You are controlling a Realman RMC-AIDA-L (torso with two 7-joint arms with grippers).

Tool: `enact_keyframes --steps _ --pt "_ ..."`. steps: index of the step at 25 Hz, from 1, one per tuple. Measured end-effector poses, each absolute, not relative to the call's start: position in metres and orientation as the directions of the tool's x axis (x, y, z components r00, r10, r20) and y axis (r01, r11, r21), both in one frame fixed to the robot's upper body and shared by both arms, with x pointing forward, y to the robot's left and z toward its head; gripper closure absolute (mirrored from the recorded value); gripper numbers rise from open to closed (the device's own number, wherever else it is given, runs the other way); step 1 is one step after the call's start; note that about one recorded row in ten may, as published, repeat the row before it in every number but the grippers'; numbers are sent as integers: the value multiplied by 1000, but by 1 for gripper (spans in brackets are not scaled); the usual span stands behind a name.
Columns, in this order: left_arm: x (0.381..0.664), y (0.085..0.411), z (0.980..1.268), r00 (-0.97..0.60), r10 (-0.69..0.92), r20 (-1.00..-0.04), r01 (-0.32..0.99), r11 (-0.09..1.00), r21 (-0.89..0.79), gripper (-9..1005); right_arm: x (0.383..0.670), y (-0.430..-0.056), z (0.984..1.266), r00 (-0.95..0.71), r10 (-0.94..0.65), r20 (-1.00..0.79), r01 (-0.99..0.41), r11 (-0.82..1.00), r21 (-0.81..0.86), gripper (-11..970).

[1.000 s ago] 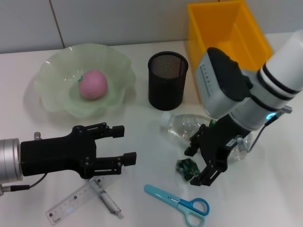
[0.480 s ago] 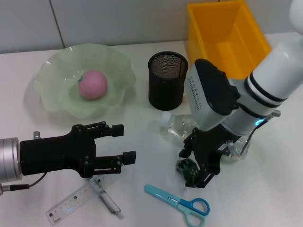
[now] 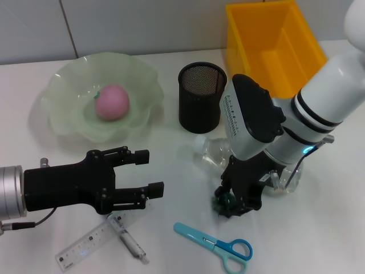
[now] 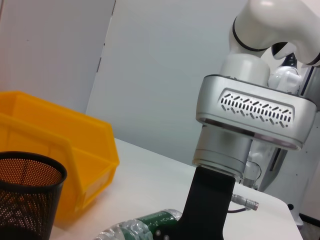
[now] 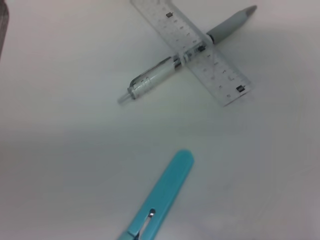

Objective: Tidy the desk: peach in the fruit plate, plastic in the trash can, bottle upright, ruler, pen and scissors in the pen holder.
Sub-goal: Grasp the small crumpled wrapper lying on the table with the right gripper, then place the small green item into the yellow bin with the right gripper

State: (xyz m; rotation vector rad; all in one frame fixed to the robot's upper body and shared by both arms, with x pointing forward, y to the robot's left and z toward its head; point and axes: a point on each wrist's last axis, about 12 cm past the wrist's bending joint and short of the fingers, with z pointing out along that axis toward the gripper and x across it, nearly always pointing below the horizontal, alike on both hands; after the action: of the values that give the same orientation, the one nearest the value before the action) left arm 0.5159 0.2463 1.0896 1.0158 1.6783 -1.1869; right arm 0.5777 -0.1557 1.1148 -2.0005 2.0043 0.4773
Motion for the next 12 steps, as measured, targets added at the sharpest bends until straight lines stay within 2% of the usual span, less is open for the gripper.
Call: enact_keyframes --steps 12 --pt "516 247 1091 -337 149 -930 927 227 -299 183 578 -156 1123 -29 -891 -454 -999 5 54 853"
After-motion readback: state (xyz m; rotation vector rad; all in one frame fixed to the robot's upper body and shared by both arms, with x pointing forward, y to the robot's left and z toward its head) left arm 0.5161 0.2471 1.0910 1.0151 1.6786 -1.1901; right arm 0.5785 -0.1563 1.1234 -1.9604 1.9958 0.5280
